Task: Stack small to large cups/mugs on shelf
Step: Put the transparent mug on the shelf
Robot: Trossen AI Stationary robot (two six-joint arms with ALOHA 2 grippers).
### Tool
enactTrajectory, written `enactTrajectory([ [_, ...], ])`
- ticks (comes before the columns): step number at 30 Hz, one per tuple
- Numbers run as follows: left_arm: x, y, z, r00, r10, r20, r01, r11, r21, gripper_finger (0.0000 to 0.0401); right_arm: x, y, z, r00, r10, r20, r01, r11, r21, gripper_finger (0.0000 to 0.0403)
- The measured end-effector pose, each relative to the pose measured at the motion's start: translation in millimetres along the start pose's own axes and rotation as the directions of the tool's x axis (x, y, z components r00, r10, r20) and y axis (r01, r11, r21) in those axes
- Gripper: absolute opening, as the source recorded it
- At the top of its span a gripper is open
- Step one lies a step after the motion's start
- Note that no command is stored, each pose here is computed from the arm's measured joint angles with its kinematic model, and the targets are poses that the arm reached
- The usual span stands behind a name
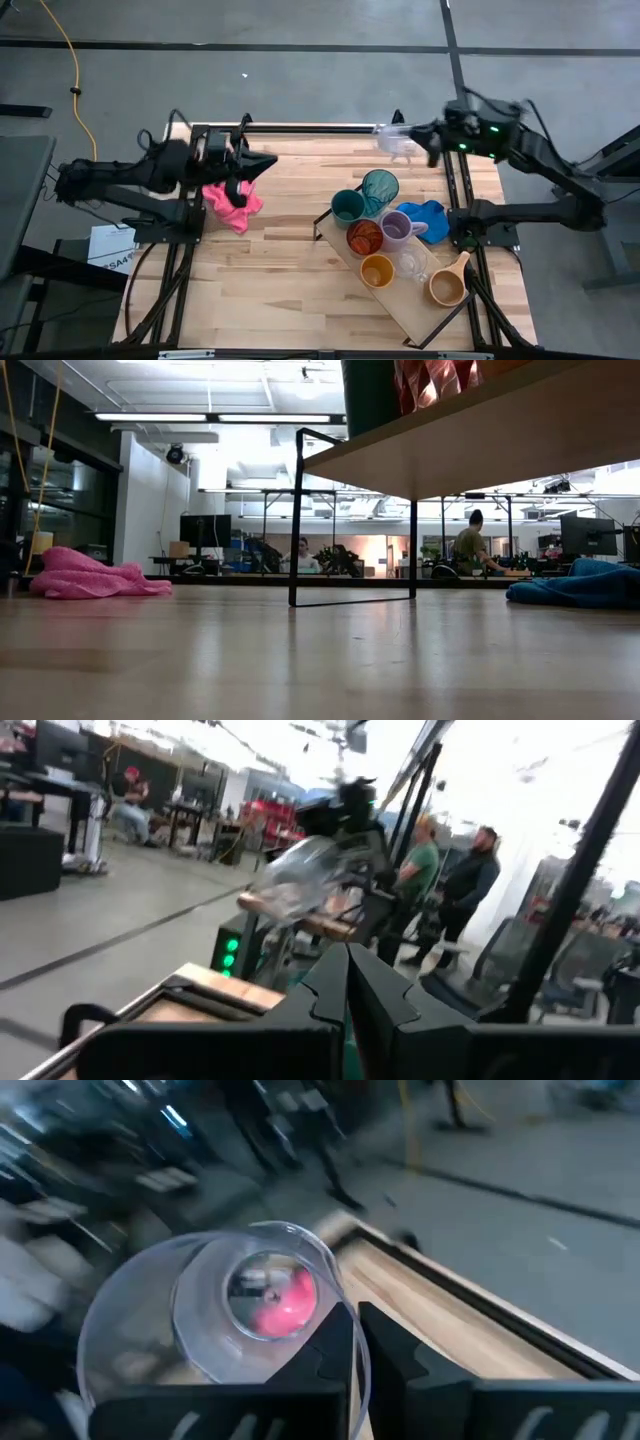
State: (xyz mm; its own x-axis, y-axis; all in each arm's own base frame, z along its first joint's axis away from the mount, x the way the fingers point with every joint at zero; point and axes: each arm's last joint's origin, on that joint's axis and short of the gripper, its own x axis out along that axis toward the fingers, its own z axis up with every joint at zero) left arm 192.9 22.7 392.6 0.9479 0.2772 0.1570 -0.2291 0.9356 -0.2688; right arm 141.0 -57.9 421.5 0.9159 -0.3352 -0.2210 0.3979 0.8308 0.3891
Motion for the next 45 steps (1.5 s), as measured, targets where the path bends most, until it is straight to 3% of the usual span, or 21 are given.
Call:
enactTrajectory([
  [4, 16.0, 16.7, 20.8, 0.994, 0.021, -0.103, -0.018, 0.999, 0.035, 0.0000, -18.8, 0.9, -6.1, 0.983, 0.137, 0.118, -0.140, 0.990, 0.019, 0.0000],
  [8, 32.1, 22.9, 34.1, 0.983, 0.036, -0.180, -0.023, 0.997, 0.077, 0.0000, -26.5, 0.8, -11.2, 0.965, 0.212, 0.154, -0.215, 0.977, 0.002, 0.0000],
  [33, 36.1, 19.3, 42.0, 0.989, -0.020, -0.146, 0.034, 0.995, 0.089, 0.0000, -28.7, 1.3, -13.2, 0.954, 0.255, 0.159, -0.253, 0.967, -0.031, 0.0000],
  [39, 36.1, 19.4, 41.7, 0.989, -0.020, -0.148, 0.033, 0.995, 0.089, 0.0000, -37.6, 18.3, 10.3, 0.912, 0.402, 0.085, -0.404, 0.915, 0.007, 0.0000],
  [45, 35.6, 20.2, 39.0, 0.985, -0.008, -0.175, 0.024, 0.996, 0.089, 0.0000, -60.1, 44.9, 29.1, 0.865, 0.470, -0.175, -0.470, 0.882, 0.049, 0.0000],
])
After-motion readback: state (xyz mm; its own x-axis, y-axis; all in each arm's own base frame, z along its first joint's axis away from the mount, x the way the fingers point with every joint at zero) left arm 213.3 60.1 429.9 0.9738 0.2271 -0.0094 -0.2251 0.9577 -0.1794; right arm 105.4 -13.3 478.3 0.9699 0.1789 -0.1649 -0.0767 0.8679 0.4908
